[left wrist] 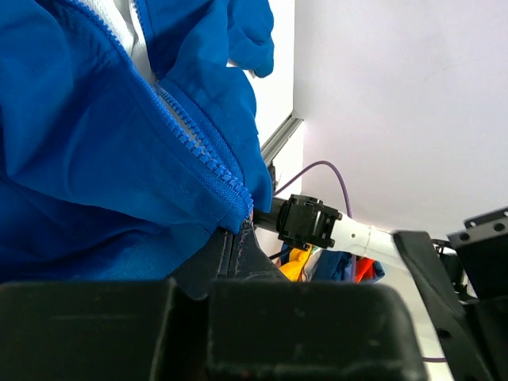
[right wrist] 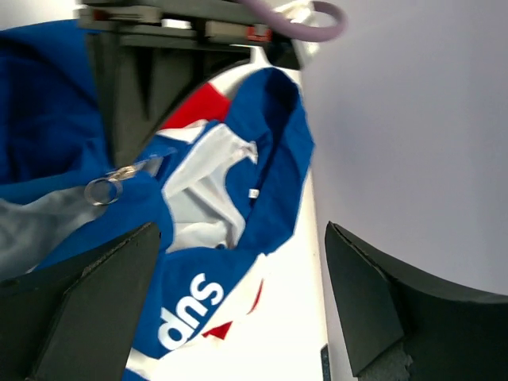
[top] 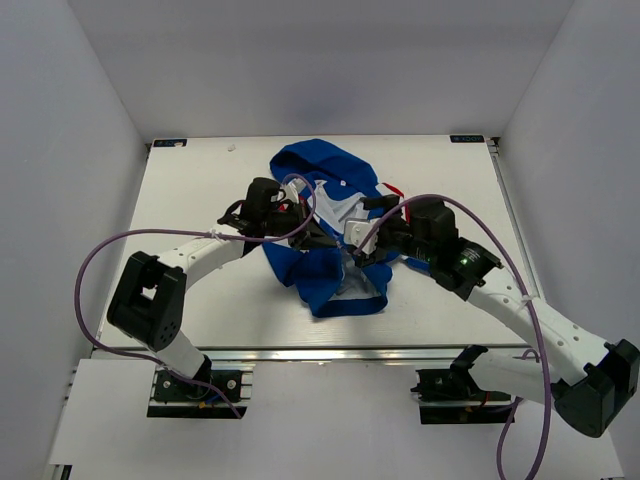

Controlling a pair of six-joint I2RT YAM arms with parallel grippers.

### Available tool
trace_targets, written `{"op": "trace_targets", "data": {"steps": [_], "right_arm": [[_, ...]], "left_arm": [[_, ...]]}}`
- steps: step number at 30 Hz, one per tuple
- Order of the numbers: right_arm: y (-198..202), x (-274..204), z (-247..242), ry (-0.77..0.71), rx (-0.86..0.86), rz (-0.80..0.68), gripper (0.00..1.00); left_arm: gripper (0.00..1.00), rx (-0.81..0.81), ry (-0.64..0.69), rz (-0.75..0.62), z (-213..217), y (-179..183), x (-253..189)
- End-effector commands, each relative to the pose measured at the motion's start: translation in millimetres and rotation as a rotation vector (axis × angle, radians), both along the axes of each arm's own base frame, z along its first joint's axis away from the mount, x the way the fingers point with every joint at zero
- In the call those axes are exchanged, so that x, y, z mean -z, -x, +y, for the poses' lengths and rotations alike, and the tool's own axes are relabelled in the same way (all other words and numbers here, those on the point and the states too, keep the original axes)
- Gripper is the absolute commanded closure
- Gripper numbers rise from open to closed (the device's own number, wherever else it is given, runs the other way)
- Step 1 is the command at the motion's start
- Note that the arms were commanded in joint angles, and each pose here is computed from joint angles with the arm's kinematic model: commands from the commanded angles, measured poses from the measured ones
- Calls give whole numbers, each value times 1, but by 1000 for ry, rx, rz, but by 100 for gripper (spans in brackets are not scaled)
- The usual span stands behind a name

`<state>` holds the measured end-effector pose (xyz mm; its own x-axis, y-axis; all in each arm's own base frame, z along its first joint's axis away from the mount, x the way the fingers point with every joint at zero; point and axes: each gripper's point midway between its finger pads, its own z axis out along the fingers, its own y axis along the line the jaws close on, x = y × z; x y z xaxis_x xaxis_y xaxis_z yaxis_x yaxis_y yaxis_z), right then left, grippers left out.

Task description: Zip up the jacket

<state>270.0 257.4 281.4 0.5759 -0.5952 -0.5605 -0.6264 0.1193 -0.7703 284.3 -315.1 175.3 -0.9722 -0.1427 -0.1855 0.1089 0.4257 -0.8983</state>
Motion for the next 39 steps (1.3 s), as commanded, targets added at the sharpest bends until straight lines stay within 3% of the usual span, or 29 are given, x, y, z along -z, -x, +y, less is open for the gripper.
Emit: {"op": "trace_targets", "data": {"steps": [1, 7, 12, 15, 21, 24, 28, 39], "right_arm": [[17, 7, 6, 48, -124, 4, 11], [35, 13, 17, 24, -119, 215, 11], [21, 43, 8, -47, 115, 372, 11], [21, 59, 13, -86, 171, 453, 11], [11, 80, -4, -94, 375, 347, 11], [14, 77, -4, -107, 378, 323, 12], [14, 77, 1, -110, 388, 289, 24], [20, 82, 17, -113, 340, 278, 40]], "left_arm": [[100, -9, 28, -60, -1, -6, -22], [100, 6, 42, -62, -1, -3, -21], [100, 32, 75, -80, -3, 0, -27], [100, 39, 81, -79, -3, 2, -27], [100, 68, 92, -76, -4, 6, -25], [100, 76, 101, -71, -5, 6, -24], [100, 80, 97, -58, -5, 6, -22], [100, 80, 92, -43, -5, 8, -19]]}}
